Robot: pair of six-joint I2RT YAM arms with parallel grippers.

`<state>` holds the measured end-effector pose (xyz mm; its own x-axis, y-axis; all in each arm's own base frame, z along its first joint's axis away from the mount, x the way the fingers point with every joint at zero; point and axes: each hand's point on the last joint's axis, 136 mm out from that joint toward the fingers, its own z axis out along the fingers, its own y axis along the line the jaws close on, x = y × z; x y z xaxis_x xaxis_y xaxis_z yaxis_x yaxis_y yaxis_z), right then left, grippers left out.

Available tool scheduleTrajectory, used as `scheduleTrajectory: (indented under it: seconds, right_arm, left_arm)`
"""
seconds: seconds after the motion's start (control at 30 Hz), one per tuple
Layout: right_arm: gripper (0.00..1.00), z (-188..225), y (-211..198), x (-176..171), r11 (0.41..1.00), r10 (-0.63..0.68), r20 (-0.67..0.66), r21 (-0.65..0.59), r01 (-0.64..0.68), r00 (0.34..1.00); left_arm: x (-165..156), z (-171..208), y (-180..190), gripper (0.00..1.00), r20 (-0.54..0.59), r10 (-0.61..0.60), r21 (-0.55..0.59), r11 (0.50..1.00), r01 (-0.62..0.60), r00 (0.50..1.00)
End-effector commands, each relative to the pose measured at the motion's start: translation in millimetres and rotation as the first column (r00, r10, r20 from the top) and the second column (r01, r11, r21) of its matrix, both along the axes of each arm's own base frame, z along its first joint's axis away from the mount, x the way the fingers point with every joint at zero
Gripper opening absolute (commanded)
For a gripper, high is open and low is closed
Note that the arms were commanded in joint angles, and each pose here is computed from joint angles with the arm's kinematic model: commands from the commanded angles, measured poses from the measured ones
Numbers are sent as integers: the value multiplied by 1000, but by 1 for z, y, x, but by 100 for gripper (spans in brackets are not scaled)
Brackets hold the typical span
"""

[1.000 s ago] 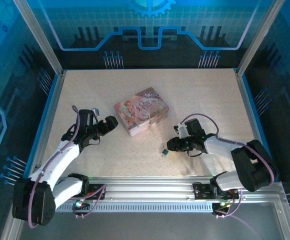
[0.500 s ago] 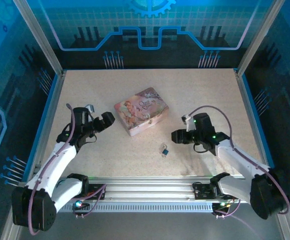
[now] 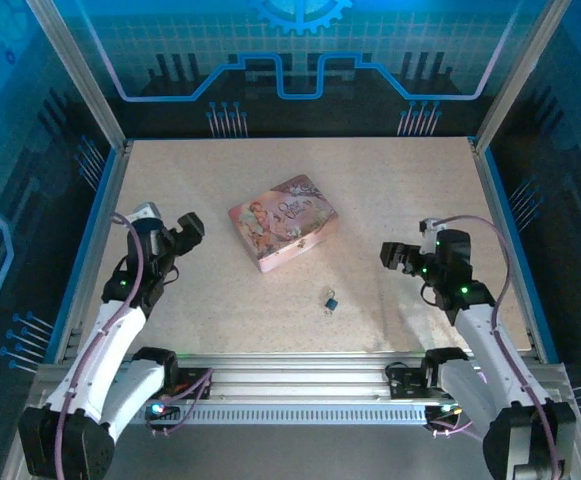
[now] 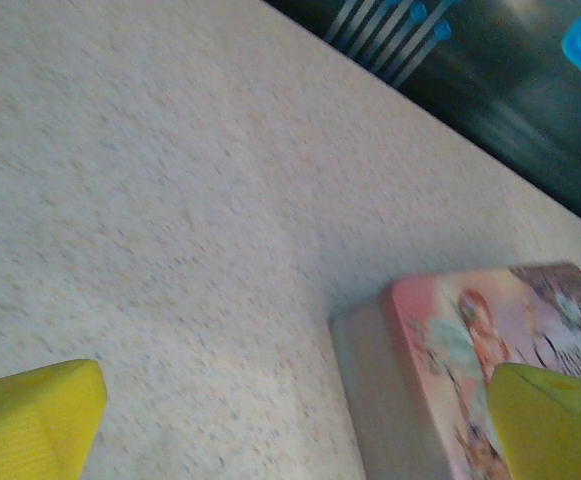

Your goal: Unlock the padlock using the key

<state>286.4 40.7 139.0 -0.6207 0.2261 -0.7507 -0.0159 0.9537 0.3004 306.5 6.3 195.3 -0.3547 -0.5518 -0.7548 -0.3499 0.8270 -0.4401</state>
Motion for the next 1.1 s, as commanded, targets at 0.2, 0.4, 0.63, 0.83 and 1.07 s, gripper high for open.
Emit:
scheduleTrajectory:
  seconds: [0.2,0.4,0.63,0.83,1.07]
  right_arm:
    - [100,1,-57,19,964,-198,151,-147,220,968]
    - [100,-16,-64,32,946,-176,250,-223,234,952]
    - [100,-26,-50,63,960,-77,199,-250,126,977]
    - [100,-17,-42,81,956,-4,288,-279,88,957]
    - [100,-16,-29,94,963,72,299,-270,12,951]
  left_arm:
    - [3,-12,39,99,111,135,203,967,-156,985]
    - [5,-25,49,99,129,115,363,919,-155,985]
    - [18,-50,48,99,66,83,440,892,-104,994]
    - [32,-68,38,99,47,15,441,897,-34,999]
    - [46,-77,25,99,34,-79,434,899,56,996]
